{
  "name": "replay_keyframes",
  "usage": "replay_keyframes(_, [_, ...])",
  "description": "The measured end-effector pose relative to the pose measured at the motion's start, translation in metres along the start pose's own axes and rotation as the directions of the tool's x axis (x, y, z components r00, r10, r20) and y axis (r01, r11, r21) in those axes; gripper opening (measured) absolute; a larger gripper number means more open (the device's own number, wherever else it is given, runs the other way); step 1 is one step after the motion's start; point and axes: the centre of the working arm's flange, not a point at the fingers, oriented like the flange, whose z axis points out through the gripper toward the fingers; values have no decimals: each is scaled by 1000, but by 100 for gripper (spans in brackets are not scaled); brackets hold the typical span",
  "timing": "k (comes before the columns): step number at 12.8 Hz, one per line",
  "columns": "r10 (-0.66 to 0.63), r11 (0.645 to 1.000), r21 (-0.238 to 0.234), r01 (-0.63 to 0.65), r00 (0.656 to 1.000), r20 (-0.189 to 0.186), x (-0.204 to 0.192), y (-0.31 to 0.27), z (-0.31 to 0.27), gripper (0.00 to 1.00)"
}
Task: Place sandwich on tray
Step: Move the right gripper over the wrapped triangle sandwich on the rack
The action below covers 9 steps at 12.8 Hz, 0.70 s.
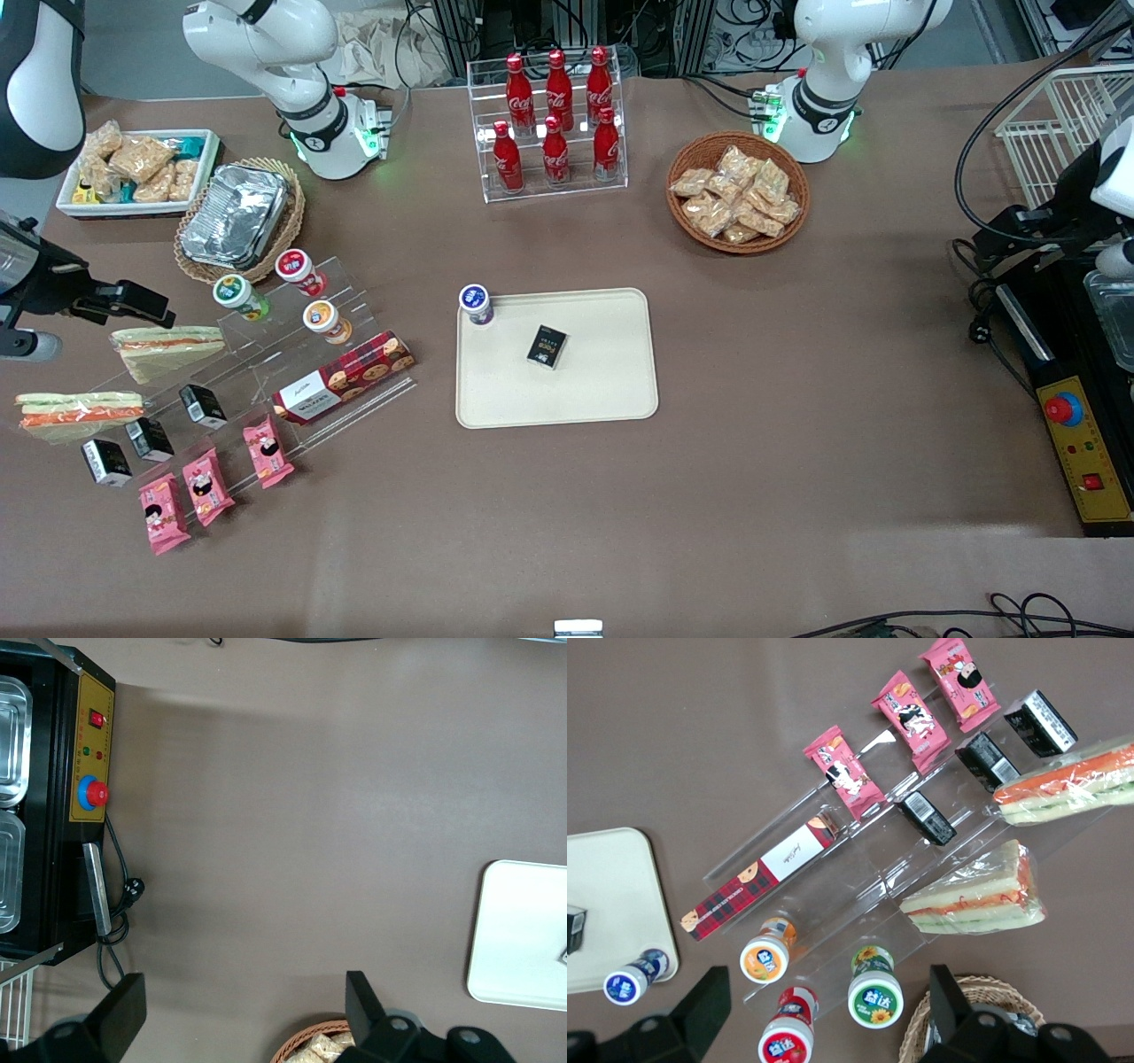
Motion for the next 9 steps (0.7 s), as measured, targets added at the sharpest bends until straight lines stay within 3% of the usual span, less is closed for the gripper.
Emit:
replay_keyframes(2, [129,992,2,-129,992,-11,1,0,-2,100])
replay_keyframes(4, [289,957,12,-288,957,-30,4,0,-7,100])
replay_keyframes(6, [416,909,24,-415,908,-43,7,-1,-14,100])
replay_keyframes(9, [599,801,37,-598,800,-45,10,6,-18,100])
